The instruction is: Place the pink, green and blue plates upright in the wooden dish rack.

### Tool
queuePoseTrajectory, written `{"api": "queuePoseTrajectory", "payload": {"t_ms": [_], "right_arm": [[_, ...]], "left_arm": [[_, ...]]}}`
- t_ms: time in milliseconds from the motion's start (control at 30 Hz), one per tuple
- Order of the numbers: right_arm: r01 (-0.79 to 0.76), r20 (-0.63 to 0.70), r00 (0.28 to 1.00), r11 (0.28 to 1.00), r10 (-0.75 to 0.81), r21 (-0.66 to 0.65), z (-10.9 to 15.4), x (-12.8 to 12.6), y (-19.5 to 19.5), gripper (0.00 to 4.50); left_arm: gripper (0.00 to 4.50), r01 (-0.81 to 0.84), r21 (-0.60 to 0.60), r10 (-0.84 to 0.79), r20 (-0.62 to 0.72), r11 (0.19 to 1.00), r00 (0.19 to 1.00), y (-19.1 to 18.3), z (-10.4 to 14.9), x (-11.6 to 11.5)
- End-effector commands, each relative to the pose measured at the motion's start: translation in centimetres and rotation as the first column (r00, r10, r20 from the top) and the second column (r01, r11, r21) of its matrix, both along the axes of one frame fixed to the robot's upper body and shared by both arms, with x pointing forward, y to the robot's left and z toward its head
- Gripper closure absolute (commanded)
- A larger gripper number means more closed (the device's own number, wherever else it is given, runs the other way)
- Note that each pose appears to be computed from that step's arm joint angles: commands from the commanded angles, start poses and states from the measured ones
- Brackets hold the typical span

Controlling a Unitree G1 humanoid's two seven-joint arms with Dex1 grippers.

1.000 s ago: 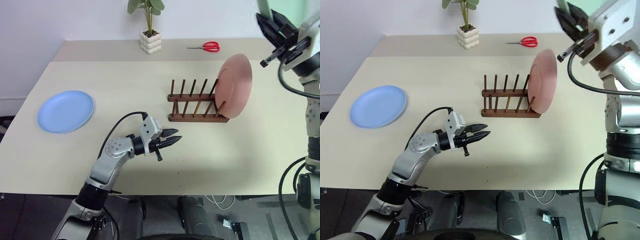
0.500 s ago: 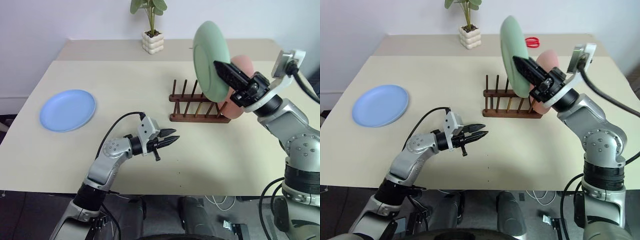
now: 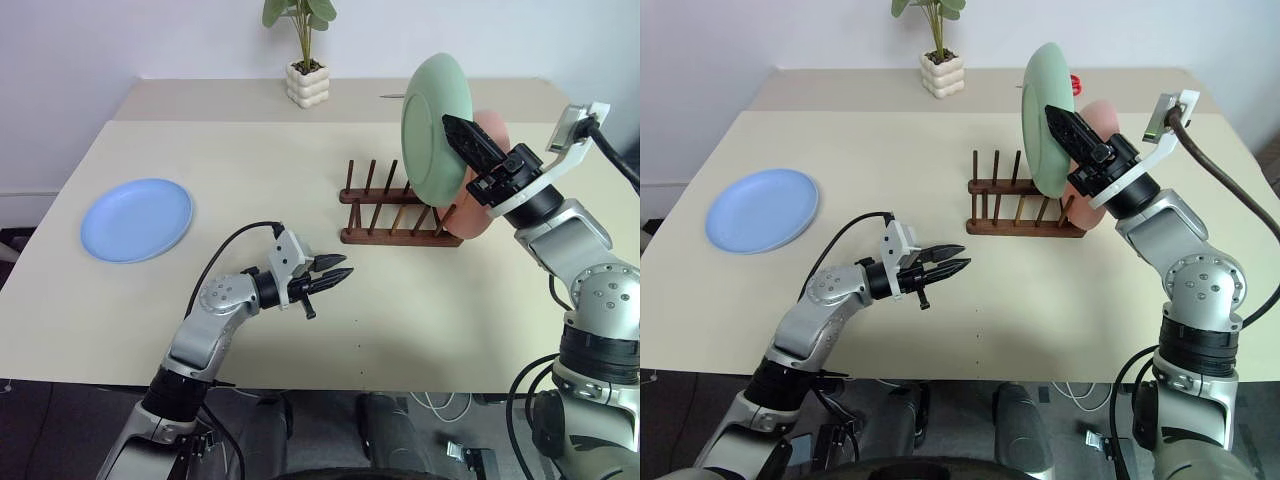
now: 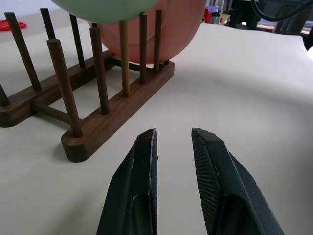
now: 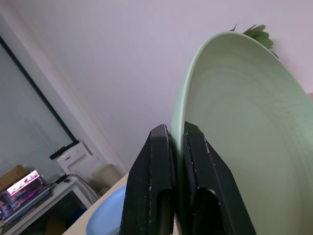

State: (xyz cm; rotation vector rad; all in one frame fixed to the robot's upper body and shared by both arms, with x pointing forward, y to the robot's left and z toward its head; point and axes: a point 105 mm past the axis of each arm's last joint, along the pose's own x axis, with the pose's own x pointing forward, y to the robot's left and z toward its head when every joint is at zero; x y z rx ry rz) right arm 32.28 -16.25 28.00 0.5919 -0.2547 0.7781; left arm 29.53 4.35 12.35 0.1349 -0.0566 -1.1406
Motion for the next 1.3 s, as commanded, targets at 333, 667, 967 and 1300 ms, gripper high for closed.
{"api": "queuePoseTrajectory", "payload": {"t_ms": [333,667,967,1300], "right_arm": [[0.000,0.083,0.997,0.996,-0.007,0.088,3.3,-1.0,0.7,4.49],[0.082,-0.024,0.997,0.990,-0.079,0.119,0.8,0.1,0.0,4.49],[0.089,-0.059,0.995,0.987,-0.082,0.131,0.0,0.2,-0.2,4.49],[0.104,-0.061,0.993,0.988,-0.097,0.113,-0.2,0.3,-0.4,0.48]], "left_arm": [[3.40,0.017,-0.027,-0.016,0.037,0.999,0.999,-0.3,1.2,-0.5],[3.40,0.015,-0.037,-0.014,0.043,0.999,0.999,-0.2,1.4,-0.4],[3.40,-0.021,-0.130,0.035,0.104,0.991,0.994,0.4,3.5,0.0],[3.40,-0.045,-0.133,0.061,0.118,0.990,0.991,0.6,3.6,0.4]]}}
